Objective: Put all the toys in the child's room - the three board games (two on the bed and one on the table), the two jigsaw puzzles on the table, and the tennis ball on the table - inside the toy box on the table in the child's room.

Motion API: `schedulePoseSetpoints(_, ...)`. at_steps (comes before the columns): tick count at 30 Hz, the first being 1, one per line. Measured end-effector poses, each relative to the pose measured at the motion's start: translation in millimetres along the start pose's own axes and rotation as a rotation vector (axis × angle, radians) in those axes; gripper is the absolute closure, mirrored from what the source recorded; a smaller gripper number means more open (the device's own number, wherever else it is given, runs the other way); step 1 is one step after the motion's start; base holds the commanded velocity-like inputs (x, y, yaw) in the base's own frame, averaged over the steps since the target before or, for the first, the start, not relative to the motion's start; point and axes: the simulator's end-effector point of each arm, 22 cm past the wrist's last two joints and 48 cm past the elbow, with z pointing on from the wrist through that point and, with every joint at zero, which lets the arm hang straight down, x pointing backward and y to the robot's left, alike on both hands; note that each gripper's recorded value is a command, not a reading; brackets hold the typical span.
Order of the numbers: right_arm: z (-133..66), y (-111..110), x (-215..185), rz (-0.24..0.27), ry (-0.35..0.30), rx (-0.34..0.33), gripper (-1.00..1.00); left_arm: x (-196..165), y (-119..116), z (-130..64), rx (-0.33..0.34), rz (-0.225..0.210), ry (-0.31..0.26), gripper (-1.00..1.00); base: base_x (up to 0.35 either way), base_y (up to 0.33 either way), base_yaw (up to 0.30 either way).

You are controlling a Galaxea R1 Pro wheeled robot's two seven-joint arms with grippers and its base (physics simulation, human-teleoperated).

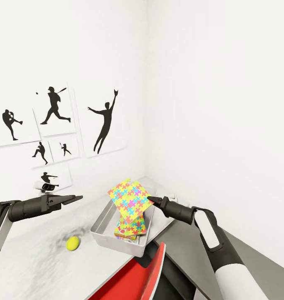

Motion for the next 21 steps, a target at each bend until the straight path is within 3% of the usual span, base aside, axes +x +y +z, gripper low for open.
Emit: schedulePoseSetpoints(21, 1.7, -2.0, -0.8, -0.002, -0.010, 0.007, 1.00, -1.0, -1.2, -1.0, 0.004, 0.001, -0.003, -1.00, 0.000, 0.000, 0.000)
